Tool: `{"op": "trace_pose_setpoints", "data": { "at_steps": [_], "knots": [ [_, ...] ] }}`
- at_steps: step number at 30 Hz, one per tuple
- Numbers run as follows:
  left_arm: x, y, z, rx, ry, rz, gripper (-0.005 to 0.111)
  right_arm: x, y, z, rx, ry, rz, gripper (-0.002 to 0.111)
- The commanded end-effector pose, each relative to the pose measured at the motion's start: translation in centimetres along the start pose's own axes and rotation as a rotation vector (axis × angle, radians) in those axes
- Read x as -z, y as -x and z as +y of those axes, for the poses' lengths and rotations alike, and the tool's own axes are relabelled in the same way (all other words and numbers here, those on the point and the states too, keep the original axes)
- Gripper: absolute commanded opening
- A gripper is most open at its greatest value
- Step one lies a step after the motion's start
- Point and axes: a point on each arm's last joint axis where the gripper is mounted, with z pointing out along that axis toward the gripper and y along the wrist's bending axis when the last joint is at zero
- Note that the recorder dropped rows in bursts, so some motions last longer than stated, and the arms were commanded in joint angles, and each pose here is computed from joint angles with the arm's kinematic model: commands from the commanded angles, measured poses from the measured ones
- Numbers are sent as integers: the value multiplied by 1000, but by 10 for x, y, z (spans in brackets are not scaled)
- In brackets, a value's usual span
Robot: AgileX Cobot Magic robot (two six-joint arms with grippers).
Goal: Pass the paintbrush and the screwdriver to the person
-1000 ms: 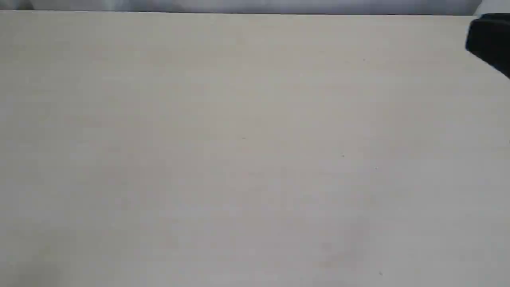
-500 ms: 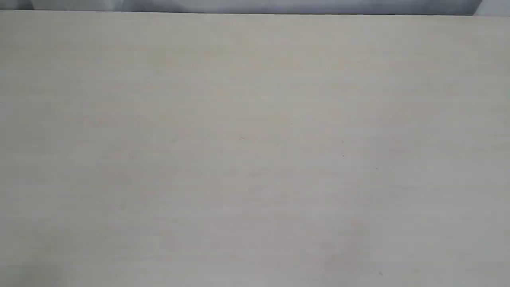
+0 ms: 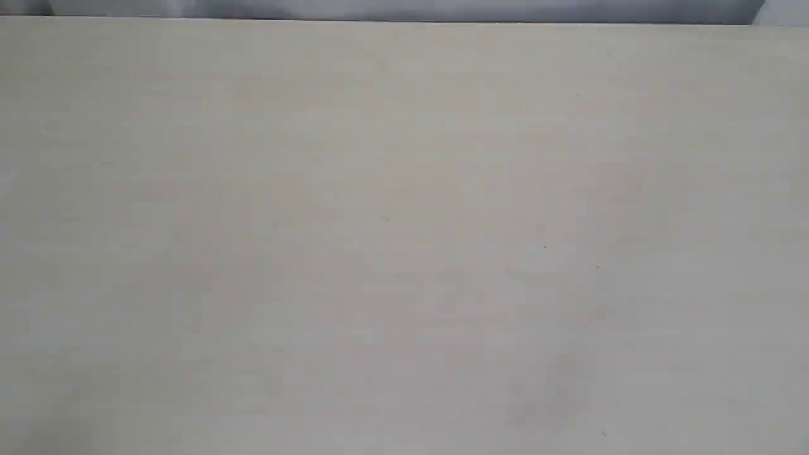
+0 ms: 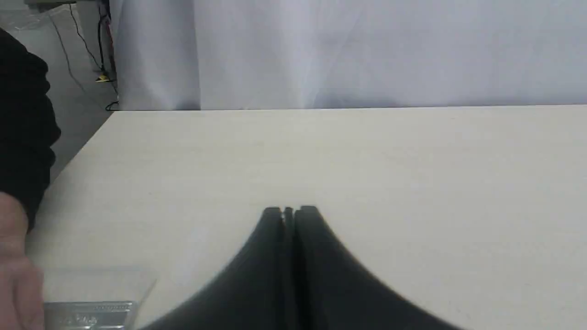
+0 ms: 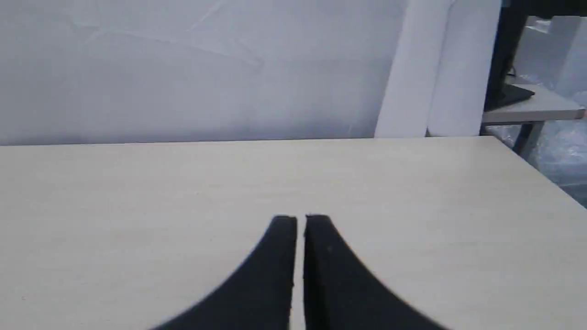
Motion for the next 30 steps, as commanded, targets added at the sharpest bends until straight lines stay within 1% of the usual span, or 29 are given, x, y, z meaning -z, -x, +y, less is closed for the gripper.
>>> {"op": "trace_pose_setpoints", "data": {
  "at_steps": [1,4,14,18,24,30],
  "knots": [
    [0,0,-1,4,-9,-4,0,1,-8,-1,15,-13,-11,5],
    [0,0,-1,4,-9,-4,0,0,-13,-1,7,-8,7,5],
    [0,0,-1,4,-9,-4,0,0,-13,-1,9,-11,13,5],
    [0,0,-1,4,-9,-4,0,-1,-19,0,23,-6,30,5],
    [0,0,-1,4,-9,-4,0,-3,-29,5,68,48,69,5],
    [0,0,-1,2,-9,-8,0,-5,-39,5,73,52,99,5]
  ]
}}
